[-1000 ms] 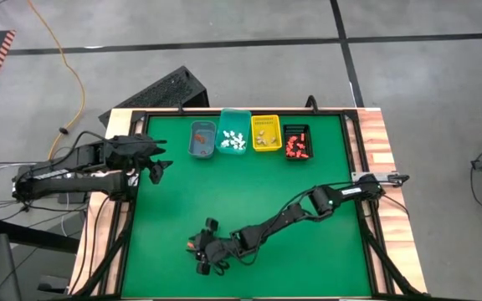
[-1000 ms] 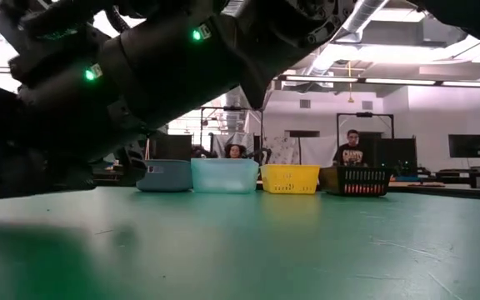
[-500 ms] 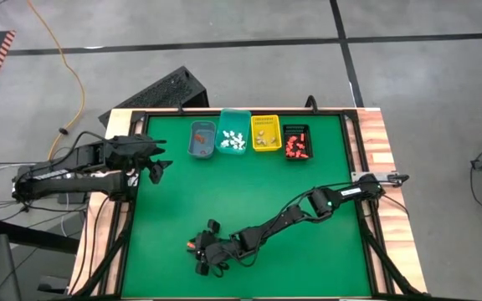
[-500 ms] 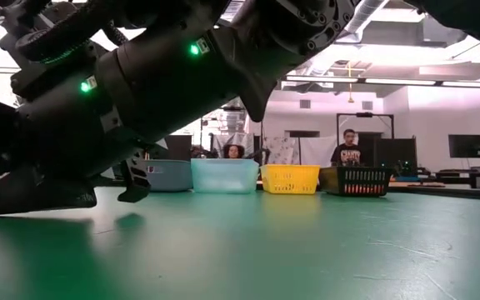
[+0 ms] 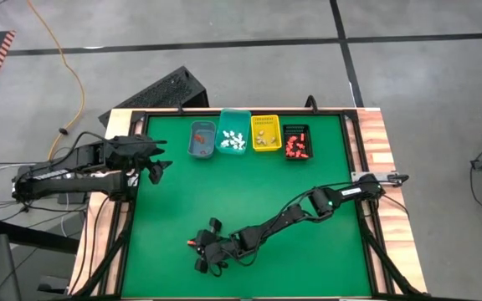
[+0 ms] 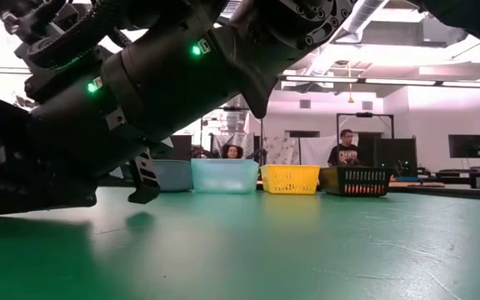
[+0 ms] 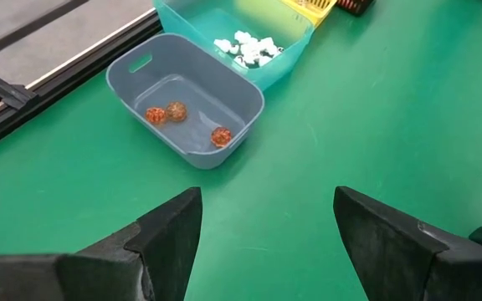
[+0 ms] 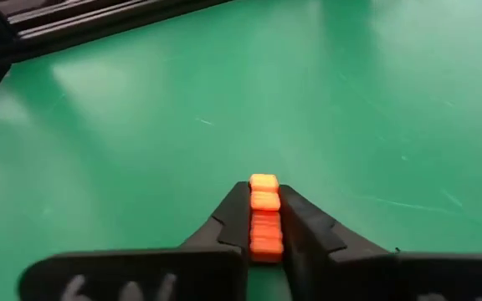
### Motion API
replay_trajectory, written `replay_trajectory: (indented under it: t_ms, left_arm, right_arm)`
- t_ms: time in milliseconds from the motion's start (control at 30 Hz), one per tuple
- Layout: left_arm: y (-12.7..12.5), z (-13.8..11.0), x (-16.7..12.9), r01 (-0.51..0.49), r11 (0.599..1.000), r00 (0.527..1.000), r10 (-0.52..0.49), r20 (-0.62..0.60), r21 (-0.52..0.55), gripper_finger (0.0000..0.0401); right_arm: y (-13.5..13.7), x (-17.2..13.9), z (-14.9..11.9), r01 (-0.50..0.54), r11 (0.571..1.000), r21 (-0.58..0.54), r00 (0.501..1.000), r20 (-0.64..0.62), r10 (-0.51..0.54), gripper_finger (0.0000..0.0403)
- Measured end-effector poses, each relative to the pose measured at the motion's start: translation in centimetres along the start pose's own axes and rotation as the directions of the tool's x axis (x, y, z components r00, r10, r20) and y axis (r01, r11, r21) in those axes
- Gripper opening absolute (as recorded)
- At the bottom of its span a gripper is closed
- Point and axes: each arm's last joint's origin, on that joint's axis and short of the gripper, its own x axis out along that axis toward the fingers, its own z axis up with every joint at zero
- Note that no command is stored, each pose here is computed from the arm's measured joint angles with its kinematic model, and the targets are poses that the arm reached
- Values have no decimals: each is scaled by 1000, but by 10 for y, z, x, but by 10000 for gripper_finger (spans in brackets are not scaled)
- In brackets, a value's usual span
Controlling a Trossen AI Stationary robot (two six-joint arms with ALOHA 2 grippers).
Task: Sort Halloween decoration
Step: Put the orange skeleton toy into the black bin
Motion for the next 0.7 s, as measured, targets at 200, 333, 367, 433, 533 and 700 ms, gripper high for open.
replay_trajectory:
  t_ms: [200,333,367,433,533,700]
  left_arm:
    - [0,0,0,-1,1000,1000,1,-2,0,261]
    - [0,0,0,-1,1000,1000,1,-2,0,261]
    - [0,0,0,-1,1000,1000,1,-2,0,261]
    - [0,0,0,-1,1000,1000,1,-2,0,261]
    - [0,0,0,0,1000,1000,0,-2,0,261]
    - [0,0,0,0,1000,1000,0,-1,0,261]
  right_arm:
    - [1,0,0,-8,998,65,1000,10,7,26]
    - [3,-2,6,-20,996,85,999,49,16,9]
    - [3,-4,8,-16,996,88,998,56,11,8]
    - [4,-5,11,-6,996,88,998,64,1,8]
    - [5,-8,18,4,997,79,995,97,-11,7]
    - [7,-13,26,41,998,53,993,106,-47,6]
